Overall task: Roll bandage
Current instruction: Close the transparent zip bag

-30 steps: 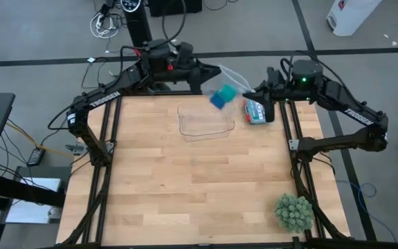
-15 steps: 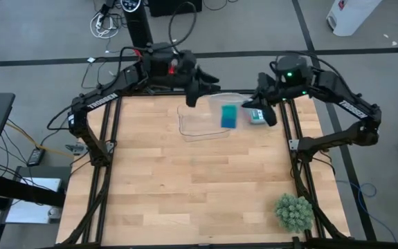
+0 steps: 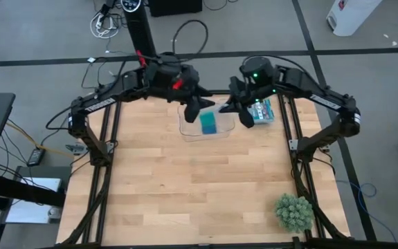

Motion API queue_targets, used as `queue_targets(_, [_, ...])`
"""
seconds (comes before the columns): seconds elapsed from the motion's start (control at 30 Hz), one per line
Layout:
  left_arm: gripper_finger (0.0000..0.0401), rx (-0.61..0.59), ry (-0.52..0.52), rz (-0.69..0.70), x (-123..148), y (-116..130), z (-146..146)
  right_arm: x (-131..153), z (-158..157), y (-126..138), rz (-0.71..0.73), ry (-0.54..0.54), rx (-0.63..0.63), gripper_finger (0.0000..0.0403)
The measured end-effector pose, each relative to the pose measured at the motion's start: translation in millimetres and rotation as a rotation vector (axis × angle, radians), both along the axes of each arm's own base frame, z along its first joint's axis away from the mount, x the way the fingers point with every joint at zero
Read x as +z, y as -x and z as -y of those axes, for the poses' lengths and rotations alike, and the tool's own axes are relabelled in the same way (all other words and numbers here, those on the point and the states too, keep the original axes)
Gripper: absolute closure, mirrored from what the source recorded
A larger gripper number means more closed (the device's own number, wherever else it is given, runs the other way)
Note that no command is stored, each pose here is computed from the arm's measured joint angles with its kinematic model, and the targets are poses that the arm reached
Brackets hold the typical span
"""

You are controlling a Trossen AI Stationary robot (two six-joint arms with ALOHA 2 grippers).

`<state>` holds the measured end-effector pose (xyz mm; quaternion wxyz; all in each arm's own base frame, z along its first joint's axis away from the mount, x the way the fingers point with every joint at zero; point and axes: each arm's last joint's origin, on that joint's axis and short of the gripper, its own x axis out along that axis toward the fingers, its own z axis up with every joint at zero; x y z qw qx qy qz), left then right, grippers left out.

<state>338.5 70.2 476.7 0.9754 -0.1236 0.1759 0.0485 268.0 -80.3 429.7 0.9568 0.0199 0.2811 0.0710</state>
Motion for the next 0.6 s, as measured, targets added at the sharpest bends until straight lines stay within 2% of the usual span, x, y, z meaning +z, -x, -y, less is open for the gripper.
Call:
queue_targets(0.27, [0.0209,0.002,-0.018,-0.068,-12.5,-9.3,2.7,-5.4,-1.2,-23.2,-0.001,-0.016,0.045,0.0402])
queue_targets(0.6, [0.0212,-0.028,-0.004,-0.149,-26.6,-18.4,11.2,-4.5,-6.0,-26.0,0.005,-0.009,0.030,0.0402])
